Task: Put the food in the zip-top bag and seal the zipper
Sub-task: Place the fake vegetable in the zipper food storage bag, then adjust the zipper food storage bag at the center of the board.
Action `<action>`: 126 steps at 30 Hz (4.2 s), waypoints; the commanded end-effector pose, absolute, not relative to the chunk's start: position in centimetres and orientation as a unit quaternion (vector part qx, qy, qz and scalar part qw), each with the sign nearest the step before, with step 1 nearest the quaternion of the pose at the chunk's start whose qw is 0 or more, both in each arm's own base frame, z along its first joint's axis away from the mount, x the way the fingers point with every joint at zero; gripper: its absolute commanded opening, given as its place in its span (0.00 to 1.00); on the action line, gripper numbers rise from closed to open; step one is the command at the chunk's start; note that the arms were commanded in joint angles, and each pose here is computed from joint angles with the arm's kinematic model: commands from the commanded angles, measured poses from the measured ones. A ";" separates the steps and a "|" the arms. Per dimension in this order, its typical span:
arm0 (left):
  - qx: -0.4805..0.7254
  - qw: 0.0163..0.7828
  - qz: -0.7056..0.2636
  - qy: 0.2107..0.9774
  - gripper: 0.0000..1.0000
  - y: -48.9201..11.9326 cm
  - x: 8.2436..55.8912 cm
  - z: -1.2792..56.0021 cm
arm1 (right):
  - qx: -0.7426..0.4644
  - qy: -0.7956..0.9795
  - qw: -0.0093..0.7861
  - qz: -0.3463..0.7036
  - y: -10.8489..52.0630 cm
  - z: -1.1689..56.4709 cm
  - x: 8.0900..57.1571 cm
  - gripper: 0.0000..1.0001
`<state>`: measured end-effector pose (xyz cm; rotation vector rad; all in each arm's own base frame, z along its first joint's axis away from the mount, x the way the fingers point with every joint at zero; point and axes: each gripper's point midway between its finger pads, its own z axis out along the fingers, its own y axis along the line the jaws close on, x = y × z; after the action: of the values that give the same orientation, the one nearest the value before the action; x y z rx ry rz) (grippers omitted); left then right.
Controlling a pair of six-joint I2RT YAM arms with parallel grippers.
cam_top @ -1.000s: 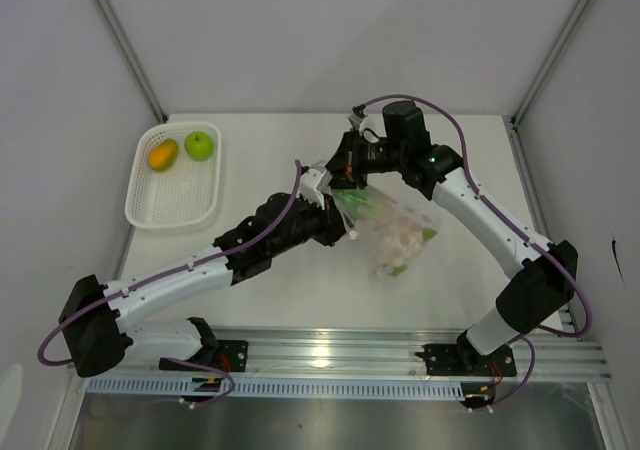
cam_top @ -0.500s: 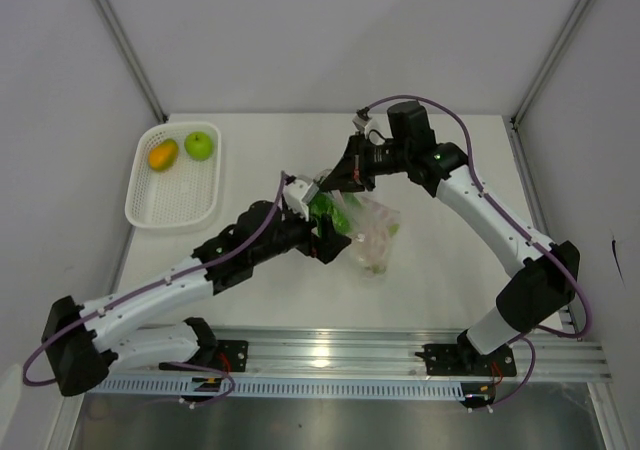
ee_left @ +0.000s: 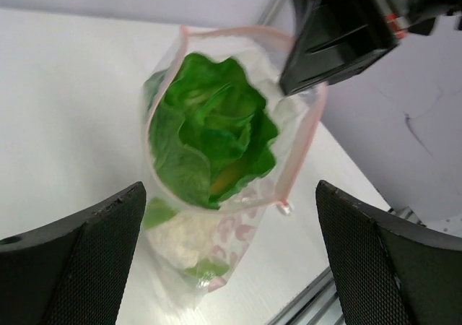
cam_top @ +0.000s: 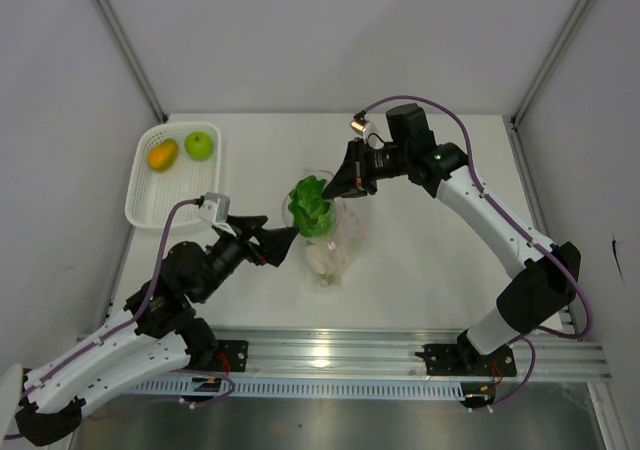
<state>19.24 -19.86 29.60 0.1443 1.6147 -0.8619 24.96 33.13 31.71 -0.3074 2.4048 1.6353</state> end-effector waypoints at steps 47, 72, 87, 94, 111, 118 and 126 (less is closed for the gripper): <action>-0.034 0.449 -0.392 0.802 0.31 -21.6 23.9 21.8 | -0.169 0.791 0.145 0.570 33.8 35.2 22.7 0.00; 0.108 0.404 -0.559 0.716 0.01 -26.9 22.1 33.1 | -0.106 0.846 0.390 0.347 24.1 36.5 28.3 0.00; 0.182 0.387 -0.614 0.663 0.01 -29.6 20.3 35.3 | -0.139 0.802 0.416 0.405 25.0 40.3 28.5 0.00; 0.067 0.300 -0.492 0.814 0.01 -28.3 24.6 21.6 | -0.100 0.841 0.305 0.435 27.9 30.8 30.3 0.00; 0.160 0.396 -0.533 0.730 0.01 -30.4 21.8 33.2 | -0.103 0.813 0.438 0.369 23.9 41.5 30.1 0.00; 0.081 0.271 -0.463 0.840 0.01 -28.9 23.6 17.3 | -0.075 0.883 0.298 0.356 26.1 26.3 31.8 0.00; 0.108 0.342 -0.516 0.778 0.01 -29.3 24.3 26.5 | -0.096 0.861 0.359 0.348 25.5 33.2 32.3 0.00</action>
<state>23.45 -28.15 13.96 0.1556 2.3896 -1.2165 31.89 25.77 21.17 -0.1759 2.5482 0.8535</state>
